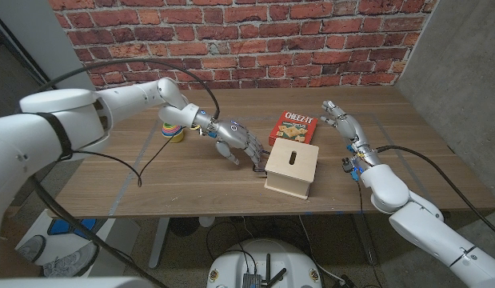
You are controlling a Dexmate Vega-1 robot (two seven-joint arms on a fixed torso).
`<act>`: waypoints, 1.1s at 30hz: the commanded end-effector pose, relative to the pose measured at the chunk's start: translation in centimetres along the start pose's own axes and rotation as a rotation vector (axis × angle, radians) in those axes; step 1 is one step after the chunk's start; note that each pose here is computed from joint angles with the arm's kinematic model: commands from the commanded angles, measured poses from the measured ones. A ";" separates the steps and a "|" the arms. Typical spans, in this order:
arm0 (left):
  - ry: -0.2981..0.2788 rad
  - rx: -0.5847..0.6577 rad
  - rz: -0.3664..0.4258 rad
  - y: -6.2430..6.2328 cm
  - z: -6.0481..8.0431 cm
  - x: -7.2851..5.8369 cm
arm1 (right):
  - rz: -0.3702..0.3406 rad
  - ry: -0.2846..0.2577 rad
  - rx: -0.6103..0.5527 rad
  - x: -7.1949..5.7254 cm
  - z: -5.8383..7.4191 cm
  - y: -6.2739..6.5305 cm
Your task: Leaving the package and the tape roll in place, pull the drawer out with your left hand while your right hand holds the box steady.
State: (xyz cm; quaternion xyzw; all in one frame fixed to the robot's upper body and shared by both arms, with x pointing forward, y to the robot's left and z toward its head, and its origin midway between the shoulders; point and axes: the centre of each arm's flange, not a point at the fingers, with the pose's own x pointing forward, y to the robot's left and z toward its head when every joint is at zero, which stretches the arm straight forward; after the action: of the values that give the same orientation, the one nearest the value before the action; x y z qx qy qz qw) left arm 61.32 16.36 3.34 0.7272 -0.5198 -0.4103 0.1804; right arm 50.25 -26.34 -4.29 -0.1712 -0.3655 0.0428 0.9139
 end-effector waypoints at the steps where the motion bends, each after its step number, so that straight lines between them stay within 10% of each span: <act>1: 0.002 0.003 0.004 -0.3 -0.3 0.4 | 0.033 -0.007 -0.028 -0.3 0.9 0.6; 33: -0.005 0.003 0.017 -0.5 -1.1 1.0 | 0.063 -0.022 -0.515 -3.3 3.3 2.5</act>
State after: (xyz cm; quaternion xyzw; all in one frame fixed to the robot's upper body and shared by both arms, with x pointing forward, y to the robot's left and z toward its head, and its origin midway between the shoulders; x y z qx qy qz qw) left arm 62.25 15.67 3.16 0.7225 -0.5259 -0.4097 0.1831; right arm 46.76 -24.37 -4.54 -0.3245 -0.3745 0.0097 0.8685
